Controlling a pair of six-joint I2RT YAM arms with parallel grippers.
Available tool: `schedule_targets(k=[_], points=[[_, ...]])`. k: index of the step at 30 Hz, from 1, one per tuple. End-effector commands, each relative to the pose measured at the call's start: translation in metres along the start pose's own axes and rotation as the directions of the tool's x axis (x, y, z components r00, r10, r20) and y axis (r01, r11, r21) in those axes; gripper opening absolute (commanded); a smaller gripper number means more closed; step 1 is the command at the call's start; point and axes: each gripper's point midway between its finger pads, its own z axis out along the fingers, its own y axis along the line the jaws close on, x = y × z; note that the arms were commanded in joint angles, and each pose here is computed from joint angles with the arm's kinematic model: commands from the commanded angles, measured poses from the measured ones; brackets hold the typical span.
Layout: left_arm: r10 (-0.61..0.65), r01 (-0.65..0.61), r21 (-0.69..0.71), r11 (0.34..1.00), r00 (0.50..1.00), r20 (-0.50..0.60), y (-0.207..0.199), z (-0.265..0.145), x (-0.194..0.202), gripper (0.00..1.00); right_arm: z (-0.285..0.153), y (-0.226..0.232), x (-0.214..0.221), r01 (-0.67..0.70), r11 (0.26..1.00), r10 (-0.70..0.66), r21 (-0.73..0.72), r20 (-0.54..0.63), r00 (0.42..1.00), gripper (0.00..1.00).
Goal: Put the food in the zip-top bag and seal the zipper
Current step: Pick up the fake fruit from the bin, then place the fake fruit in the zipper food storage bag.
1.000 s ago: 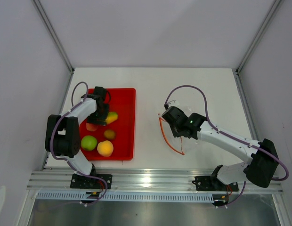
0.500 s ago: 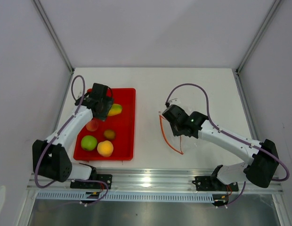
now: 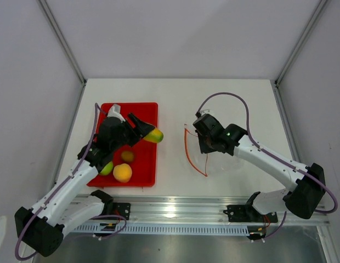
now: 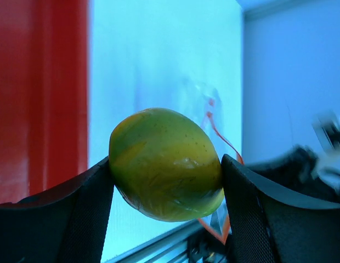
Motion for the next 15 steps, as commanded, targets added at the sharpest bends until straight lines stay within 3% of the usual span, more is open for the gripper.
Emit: schedule_targets(k=[1, 6, 15], points=[[0.201, -0.18, 0.327, 0.928, 0.979, -0.031, -0.045, -0.015, 0.023, 0.56, -0.01, 0.012, -0.013, -0.043, 0.996, 0.044, -0.075, 0.017, 0.999, 0.0], [0.288, -0.234, 0.543, 0.807, 0.958, -0.015, -0.074, -0.031, 0.049, 0.55, -0.012, 0.024, -0.012, -0.054, 0.989, 0.055, -0.137, 0.002, 0.998, 0.0], [0.357, -0.22, 0.655, 0.723, 0.93, -0.082, -0.097, -0.026, 0.093, 0.56, -0.018, 0.04, -0.009, -0.094, 0.968, 0.09, -0.231, -0.027, 0.996, 0.0]])
